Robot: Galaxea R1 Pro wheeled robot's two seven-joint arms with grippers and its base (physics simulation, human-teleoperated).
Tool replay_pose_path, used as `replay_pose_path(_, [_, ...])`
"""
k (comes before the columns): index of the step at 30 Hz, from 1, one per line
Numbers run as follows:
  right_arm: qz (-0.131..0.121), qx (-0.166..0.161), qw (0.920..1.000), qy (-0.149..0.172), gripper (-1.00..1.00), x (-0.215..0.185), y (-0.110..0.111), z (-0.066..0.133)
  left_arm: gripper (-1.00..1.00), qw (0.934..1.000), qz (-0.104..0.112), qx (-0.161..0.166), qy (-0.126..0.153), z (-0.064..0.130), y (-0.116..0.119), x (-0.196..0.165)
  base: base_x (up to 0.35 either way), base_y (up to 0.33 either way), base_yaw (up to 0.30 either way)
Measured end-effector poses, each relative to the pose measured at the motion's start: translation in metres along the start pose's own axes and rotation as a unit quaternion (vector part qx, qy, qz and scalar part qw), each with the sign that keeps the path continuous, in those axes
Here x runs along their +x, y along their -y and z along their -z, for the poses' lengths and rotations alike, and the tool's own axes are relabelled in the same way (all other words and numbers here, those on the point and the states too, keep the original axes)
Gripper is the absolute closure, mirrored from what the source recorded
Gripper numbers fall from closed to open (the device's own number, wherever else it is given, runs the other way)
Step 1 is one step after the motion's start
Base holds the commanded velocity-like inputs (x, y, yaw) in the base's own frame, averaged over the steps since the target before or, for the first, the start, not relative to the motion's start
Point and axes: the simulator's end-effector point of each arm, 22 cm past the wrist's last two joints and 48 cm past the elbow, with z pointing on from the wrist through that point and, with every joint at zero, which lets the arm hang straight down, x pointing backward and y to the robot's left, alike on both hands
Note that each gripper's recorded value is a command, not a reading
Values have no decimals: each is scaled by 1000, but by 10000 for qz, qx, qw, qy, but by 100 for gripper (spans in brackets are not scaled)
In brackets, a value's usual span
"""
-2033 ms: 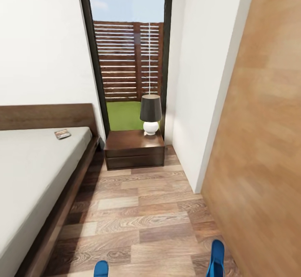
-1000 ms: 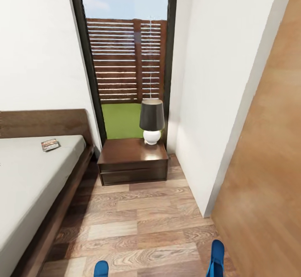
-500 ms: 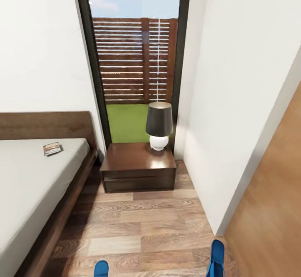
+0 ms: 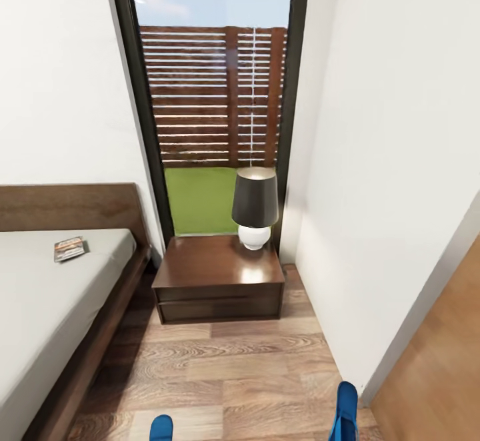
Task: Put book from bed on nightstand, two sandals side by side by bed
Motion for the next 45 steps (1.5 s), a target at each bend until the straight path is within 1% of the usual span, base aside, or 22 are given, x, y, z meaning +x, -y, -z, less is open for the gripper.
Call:
replay_pose_path(13, [0, 0, 10000, 0, 100, 0, 0, 0, 100, 10000, -1, 0, -1, 0, 0, 0, 314, 0, 0])
replay_pose_path(18, [-5, 2, 10000, 0, 100, 0, 0, 0, 100, 10000, 3, 0, -1, 0, 0, 0, 60, 0, 48])
replay_pose_path(35, [0, 1, 10000, -4, 100, 0, 0, 0, 100, 10000, -2, 7, -2, -1, 1, 0, 2, -1, 278])
replay_pose_path(45, [-4, 2, 10000, -2, 100, 0, 0, 0, 100, 10000, -1, 8, -6, -1, 1, 0, 0, -82, 292])
